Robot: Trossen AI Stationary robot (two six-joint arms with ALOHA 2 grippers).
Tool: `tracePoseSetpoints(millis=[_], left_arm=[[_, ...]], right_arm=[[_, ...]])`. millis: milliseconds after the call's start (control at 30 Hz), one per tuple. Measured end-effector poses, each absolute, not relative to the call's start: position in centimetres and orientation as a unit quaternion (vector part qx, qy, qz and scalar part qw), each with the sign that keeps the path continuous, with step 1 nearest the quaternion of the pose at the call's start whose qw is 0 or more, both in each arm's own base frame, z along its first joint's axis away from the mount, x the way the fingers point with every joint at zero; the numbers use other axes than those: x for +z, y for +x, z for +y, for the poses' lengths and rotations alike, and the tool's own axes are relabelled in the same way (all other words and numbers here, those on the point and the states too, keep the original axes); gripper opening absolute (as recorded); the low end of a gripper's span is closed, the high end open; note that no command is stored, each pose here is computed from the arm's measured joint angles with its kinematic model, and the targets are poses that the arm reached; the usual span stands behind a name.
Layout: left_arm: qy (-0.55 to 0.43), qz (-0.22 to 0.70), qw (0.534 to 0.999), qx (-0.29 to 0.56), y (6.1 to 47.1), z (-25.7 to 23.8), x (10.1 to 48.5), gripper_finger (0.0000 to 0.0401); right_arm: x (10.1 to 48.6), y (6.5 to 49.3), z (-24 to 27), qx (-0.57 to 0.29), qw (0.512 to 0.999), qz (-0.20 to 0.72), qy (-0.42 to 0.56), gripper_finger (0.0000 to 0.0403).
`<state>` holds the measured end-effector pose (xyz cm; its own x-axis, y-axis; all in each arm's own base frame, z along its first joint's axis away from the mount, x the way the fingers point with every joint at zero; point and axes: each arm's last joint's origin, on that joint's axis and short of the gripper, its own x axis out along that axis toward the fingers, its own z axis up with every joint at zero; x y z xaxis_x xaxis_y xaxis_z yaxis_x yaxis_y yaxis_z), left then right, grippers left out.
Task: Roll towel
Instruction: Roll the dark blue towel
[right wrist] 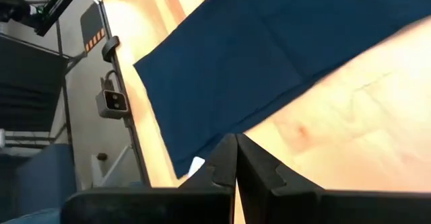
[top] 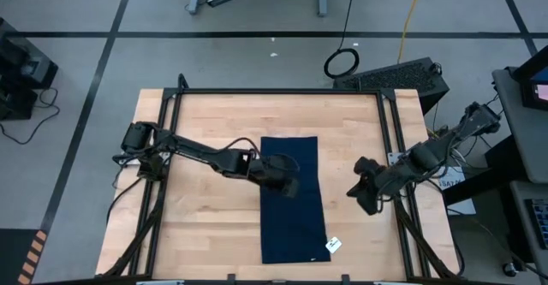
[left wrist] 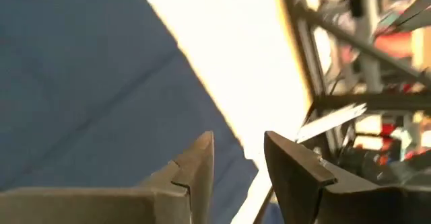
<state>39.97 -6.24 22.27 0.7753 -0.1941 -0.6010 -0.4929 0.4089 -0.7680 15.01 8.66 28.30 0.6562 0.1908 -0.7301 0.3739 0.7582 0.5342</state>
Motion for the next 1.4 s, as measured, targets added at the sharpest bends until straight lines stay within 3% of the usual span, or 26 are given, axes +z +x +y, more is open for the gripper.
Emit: tracePoseSetpoints(millis=[167,400,533,633,833,933,1167,1400], left_arm=[[-0.545,0.289,0.776,0.132,40.3,-4.4,22.5,0.015],[-0.562,0.314,0.739,0.196,39.7,1.8,21.5,0.0206],[-0.543,0.321,0.756,0.175,39.3,5.6,21.6,0.0226],[-0.525,0.341,0.771,0.116,39.0,7.6,21.7,0.0228],[-0.482,0.352,0.79,0.136,37.7,10.9,21.2,0.0228],[-0.51,0.393,0.731,0.224,36.0,12.4,20.2,0.0228],[-0.46,0.475,0.693,0.288,33.3,13.4,18.6,0.0228],[-0.41,0.487,0.722,0.27,33.7,12.3,18.0,0.0216]], right_arm=[[28.7,14.0,7.7,-0.06,0.844,0.409,0.342,0.0],[28.6,13.7,7.2,-0.074,0.841,0.418,0.336,0.0],[28.3,13.6,6.6,-0.109,0.827,0.429,0.347,0.0],[27.9,13.4,5.8,-0.167,0.8,0.433,0.381,0.0],[27.7,13.5,4.6,-0.279,0.744,0.381,0.472,0.0],[27.9,13.8,4.4,-0.307,0.72,0.336,0.524,0.0],[28.2,15.2,4.5,-0.331,0.725,0.247,0.551,0.0],[27.4,16.2,4.8,-0.342,0.719,0.265,0.544,0.0]])
